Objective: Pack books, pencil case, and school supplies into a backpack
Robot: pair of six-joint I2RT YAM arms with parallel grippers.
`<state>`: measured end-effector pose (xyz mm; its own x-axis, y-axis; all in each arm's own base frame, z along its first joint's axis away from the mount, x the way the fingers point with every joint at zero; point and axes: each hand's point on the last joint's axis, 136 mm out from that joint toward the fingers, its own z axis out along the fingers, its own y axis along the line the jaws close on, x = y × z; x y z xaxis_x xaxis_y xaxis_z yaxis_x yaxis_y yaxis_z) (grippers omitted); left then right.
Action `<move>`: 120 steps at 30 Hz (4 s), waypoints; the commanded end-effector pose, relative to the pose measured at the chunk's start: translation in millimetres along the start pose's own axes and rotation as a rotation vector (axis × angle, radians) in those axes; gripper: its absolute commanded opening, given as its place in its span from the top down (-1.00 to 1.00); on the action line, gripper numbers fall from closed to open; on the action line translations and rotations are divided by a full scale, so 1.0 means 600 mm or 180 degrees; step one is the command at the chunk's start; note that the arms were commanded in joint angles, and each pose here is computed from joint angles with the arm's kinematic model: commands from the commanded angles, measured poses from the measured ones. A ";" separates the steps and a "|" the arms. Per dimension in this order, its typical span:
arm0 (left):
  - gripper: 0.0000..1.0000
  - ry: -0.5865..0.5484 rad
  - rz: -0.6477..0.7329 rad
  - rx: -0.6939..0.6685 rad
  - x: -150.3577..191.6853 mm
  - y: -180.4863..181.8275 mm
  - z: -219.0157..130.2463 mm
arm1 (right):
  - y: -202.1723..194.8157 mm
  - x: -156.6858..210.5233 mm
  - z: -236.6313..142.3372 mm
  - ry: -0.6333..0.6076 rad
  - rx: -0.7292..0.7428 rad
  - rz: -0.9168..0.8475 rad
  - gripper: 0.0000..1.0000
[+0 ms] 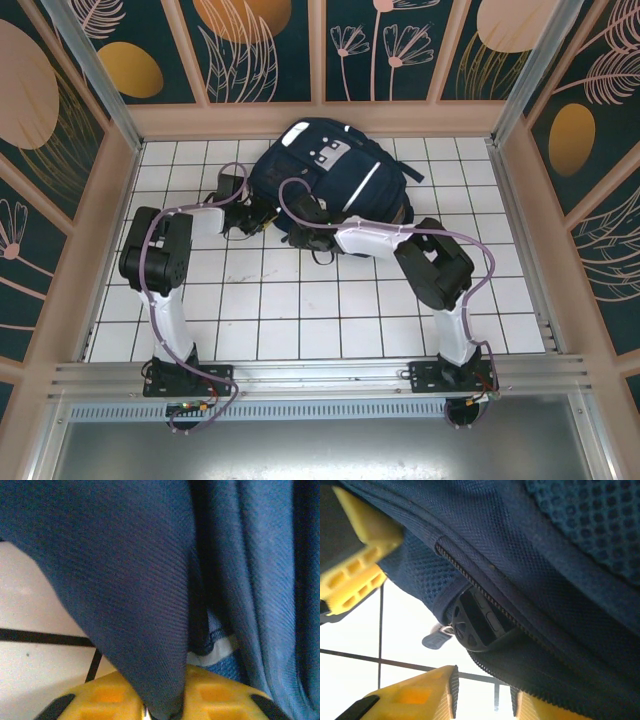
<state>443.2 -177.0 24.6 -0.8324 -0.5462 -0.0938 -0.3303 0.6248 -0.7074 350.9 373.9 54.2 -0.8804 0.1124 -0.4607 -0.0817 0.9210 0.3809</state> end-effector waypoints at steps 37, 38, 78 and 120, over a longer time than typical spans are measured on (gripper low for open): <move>0.86 0.0027 -0.0186 0.0077 0.007 0.007 0.015 | -0.047 0.025 0.044 -0.0136 0.1183 0.0370 0.49; 0.86 0.0022 -0.0185 0.0077 0.006 0.006 0.014 | -0.043 0.025 0.045 -0.0139 0.1161 0.0361 0.51; 1.00 -0.0503 -0.0493 -0.0425 -0.072 0.081 -0.046 | -0.171 0.022 -0.135 -0.0370 0.1520 -0.0150 1.00; -0.31 -0.0260 -0.0605 -0.0115 0.065 0.043 -0.181 | 0.201 0.044 -0.099 0.0118 -0.0931 -0.1167 1.00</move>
<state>363.8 -98.0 78.4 -0.7121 -0.6964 -0.0893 -0.4897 0.5837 -0.6477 297.0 432.6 112.0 -0.8182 -0.1960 -0.5405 -0.4301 0.8325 0.3492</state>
